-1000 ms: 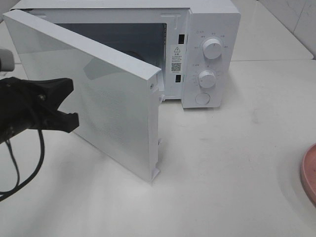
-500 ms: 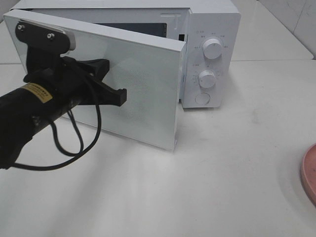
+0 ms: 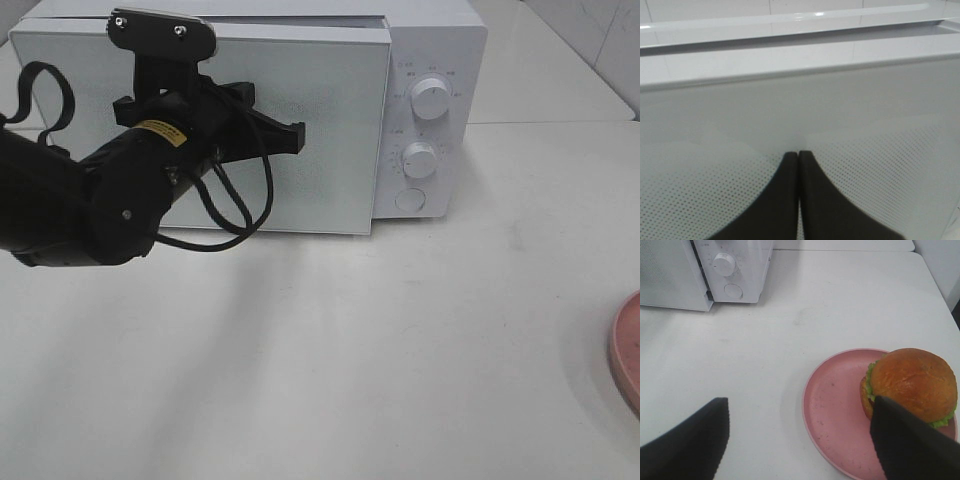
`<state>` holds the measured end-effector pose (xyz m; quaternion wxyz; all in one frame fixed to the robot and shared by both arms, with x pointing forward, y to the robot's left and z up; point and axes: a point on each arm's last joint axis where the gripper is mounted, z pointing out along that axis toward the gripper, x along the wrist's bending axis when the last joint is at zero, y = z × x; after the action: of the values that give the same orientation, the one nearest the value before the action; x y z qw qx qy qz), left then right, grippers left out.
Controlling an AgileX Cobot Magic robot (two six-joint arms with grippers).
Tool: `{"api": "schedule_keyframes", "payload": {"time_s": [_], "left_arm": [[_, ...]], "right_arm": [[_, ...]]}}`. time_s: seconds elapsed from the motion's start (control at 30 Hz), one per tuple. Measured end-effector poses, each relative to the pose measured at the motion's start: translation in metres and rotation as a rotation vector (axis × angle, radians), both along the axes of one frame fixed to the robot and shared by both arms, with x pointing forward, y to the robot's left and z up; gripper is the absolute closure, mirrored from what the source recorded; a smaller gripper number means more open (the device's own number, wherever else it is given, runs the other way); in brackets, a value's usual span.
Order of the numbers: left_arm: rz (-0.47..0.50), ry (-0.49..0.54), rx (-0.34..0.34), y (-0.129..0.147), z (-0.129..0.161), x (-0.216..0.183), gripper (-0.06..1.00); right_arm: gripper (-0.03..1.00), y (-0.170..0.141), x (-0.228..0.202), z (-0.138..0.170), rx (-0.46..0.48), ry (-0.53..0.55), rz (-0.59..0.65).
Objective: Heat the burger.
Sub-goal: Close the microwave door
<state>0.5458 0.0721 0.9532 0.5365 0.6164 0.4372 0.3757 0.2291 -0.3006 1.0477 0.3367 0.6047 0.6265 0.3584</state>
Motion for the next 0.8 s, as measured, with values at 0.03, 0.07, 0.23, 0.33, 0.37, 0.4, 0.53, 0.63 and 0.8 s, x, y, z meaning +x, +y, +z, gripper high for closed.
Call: {"api": "schedule_keyframes", "payload": {"time_s": [0.03,0.07,0.23,0.33,0.37,0.4,0.53,0.63,0.8], "left_arm": [[0.000,0.000,0.000,0.000,0.000,0.000,0.94],[0.009,-0.001,-0.001,-0.002,0.000,0.003,0.94],[-0.007,0.031,0.017,-0.016,-0.005,0.011,0.94],[-0.028,0.046,0.029,-0.026,-0.007,0.016,0.94],[-0.035,0.047,0.029,-0.031,-0.007,0.020,0.94],[-0.035,0.047,0.029,-0.031,-0.007,0.020,0.94],[-0.071,0.073,0.039,-0.041,-0.007,0.030,0.94],[-0.090,0.090,0.053,-0.042,-0.006,0.031,0.94],[-0.079,0.109,0.043,-0.034,0.000,0.023,0.94]], "right_arm": [[0.21,0.000,0.000,0.000,0.000,0.000,0.000],[0.21,0.000,0.000,0.000,0.000,0.000,0.000],[0.21,0.000,0.000,0.000,0.000,0.000,0.000],[0.21,0.000,0.000,0.000,0.000,0.000,0.000],[0.21,0.000,0.000,0.000,0.000,0.000,0.000],[0.21,0.000,0.000,0.000,0.000,0.000,0.000],[0.21,0.000,0.000,0.000,0.001,0.000,0.001],[0.21,0.000,0.000,0.000,0.001,0.000,0.001],[0.21,0.000,0.000,0.000,0.001,0.000,0.001]]}}
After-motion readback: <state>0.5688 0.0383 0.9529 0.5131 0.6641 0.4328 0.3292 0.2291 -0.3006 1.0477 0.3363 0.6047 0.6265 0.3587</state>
